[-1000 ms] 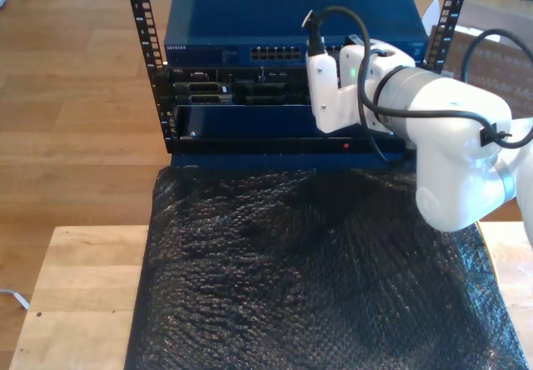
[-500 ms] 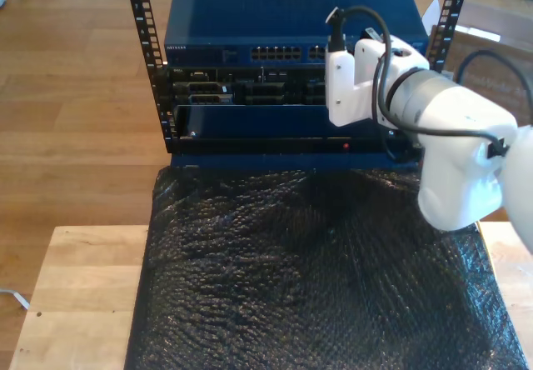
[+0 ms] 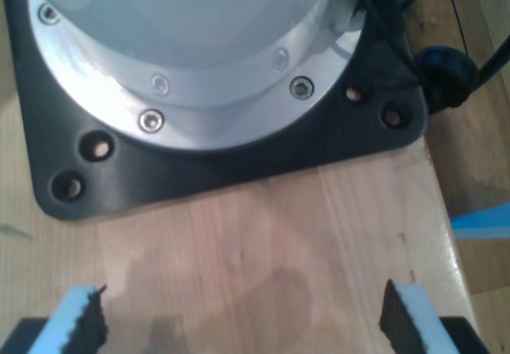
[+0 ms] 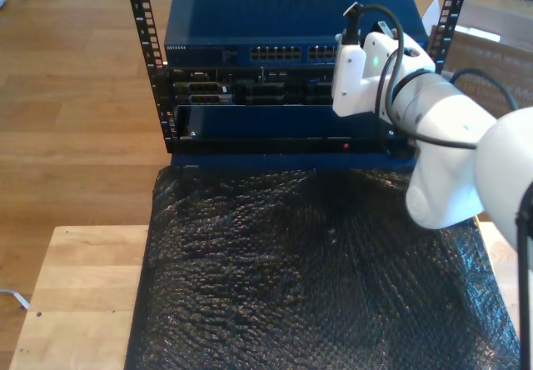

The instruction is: Grab the cable and plug it in

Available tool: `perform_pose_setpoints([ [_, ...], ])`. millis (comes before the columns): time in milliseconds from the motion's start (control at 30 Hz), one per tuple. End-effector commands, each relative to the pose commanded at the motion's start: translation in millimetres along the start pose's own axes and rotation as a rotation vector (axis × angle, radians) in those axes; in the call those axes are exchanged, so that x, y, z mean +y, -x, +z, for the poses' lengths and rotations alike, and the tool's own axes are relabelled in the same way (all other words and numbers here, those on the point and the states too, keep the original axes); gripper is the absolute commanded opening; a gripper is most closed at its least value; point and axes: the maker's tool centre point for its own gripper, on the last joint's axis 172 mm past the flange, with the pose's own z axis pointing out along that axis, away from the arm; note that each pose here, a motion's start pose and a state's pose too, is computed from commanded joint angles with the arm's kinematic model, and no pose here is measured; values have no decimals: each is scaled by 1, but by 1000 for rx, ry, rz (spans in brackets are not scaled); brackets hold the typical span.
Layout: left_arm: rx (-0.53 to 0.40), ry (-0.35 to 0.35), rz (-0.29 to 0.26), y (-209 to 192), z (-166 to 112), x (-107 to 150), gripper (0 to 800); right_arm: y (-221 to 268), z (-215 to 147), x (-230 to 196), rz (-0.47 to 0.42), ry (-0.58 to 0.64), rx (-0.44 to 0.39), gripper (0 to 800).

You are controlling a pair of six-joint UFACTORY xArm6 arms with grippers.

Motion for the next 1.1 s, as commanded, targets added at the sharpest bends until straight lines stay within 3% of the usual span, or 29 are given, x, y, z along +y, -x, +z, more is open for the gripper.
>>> perform_pose_setpoints([
  [533, 2, 0, 0, 0, 0, 0, 800, 12, 2, -12, -59, 127, -163, 0],
  [1100, 0, 0, 0, 0, 0, 0, 800, 30, 14, -32, -73, 220, -280, 0],
])
